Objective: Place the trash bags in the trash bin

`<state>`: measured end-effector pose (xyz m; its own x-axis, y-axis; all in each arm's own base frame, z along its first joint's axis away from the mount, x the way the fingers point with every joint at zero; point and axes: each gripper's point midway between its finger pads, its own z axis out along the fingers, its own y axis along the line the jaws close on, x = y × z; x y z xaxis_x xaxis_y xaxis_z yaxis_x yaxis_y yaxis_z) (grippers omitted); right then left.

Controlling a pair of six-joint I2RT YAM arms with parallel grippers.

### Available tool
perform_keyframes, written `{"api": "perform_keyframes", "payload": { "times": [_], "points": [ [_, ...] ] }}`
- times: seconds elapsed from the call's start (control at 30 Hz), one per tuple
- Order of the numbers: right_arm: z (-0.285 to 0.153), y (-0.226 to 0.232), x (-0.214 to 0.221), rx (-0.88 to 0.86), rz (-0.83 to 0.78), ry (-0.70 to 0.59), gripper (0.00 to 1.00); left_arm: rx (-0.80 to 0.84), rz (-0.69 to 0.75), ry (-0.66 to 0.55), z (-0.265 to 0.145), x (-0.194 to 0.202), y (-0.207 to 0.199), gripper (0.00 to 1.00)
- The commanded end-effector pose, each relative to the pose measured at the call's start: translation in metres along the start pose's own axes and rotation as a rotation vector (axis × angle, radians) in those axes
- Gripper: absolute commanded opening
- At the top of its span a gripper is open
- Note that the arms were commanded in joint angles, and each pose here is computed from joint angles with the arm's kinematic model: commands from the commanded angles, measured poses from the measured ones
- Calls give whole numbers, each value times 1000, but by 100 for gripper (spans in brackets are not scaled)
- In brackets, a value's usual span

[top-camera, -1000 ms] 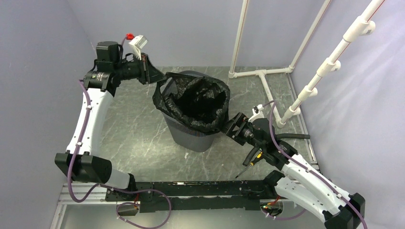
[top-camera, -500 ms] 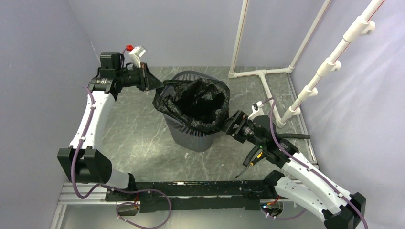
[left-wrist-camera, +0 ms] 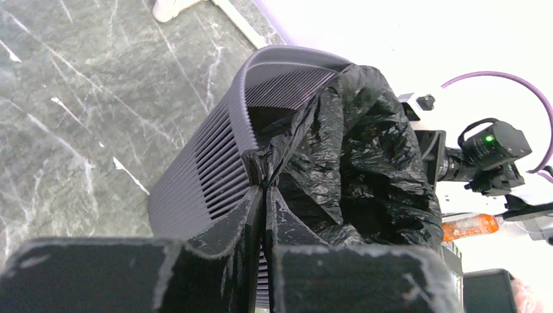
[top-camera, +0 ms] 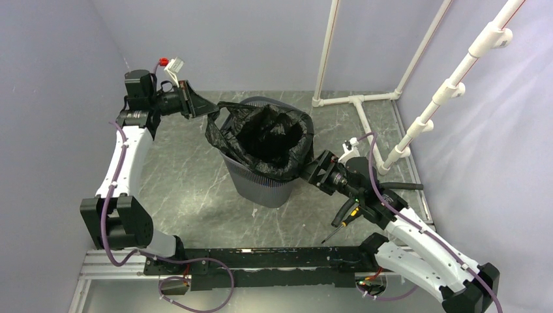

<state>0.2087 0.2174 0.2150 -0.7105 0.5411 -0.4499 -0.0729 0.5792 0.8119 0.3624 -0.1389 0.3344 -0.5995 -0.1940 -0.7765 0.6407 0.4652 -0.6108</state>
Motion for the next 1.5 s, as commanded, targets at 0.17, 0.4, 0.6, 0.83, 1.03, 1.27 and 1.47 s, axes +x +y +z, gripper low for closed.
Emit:
{"api": "perform_keyframes", "payload": {
  "times": [0.17, 0.4, 0.6, 0.83, 1.03, 1.27, 1.47],
  "points": [
    [2, 19, -9, -65, -12, -19, 84, 73, 83, -13, 9, -30, -1, 12],
    [2, 22, -16, -65, -19, -51, 75, 78, 12, 11, 16, -13, 18, 11],
    [-6, 30, -32, -97, 1, -129, 72, 72, -22, 40, 14, 4, 20, 11],
    [-6, 33, -41, -105, 9, -148, 71, 57, -60, 86, 8, 29, 20, 10],
    [13, 38, -18, -173, 57, -23, 69, 129, -133, 49, 10, 56, 22, 9],
    [20, 31, -18, -119, 32, -12, 68, 105, -110, 102, 4, 68, 16, 11],
    [27, 26, -19, -73, 0, -2, 67, 105, -125, 139, -6, 89, 4, 11]
  ]
}}
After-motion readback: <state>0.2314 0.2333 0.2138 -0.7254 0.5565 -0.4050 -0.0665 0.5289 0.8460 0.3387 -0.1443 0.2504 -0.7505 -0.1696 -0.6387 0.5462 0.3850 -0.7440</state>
